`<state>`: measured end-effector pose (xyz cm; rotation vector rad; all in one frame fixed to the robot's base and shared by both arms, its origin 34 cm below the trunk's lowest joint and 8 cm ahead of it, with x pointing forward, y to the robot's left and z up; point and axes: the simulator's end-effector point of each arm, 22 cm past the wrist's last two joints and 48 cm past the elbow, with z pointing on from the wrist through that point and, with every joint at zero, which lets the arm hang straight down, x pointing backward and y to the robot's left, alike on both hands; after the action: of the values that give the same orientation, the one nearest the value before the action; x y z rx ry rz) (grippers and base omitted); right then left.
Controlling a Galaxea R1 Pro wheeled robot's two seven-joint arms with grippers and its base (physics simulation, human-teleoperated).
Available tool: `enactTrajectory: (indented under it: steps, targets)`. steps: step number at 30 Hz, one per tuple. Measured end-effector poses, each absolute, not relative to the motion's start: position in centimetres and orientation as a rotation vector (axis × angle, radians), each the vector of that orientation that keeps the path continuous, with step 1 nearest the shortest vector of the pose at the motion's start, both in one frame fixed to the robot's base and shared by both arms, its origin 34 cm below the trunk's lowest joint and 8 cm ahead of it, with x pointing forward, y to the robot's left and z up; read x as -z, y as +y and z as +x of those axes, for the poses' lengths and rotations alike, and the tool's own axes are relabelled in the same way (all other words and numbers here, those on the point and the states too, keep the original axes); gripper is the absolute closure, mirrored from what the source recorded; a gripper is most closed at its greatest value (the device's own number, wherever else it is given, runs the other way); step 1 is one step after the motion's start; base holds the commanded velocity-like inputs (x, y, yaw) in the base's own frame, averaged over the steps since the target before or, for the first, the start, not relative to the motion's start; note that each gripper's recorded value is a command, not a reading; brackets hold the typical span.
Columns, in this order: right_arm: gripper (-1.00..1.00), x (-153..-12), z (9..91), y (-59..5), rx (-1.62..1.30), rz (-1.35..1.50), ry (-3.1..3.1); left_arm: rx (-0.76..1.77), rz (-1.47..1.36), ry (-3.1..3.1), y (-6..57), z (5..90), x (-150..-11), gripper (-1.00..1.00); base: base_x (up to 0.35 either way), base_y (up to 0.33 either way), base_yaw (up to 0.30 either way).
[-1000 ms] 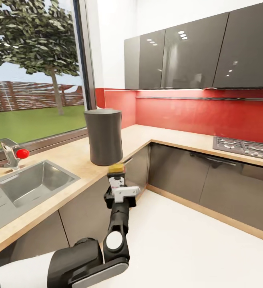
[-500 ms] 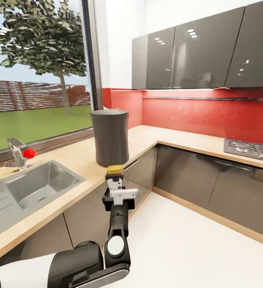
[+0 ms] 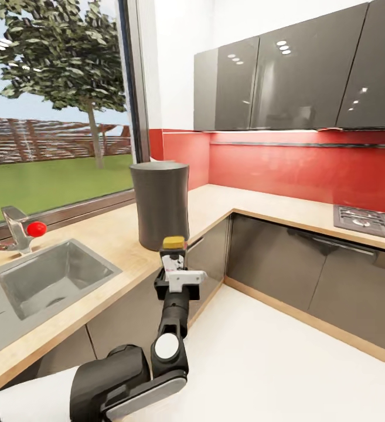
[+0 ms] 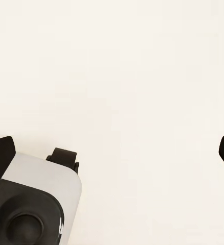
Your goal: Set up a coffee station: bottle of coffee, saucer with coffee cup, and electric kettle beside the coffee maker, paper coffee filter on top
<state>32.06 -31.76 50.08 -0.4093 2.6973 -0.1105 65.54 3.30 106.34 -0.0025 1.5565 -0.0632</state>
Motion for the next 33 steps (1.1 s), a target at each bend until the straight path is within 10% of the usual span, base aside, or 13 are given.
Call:
enactTrajectory:
  steps: [33]
  targets:
    - [-1.0, -50.1, 32.1, -31.8, 0.11, -0.41, 2.698, 0.21, 0.252, 1.455, 15.0, 73.6, -112.9, 1.0, 0.001, 0.0, 0.0]
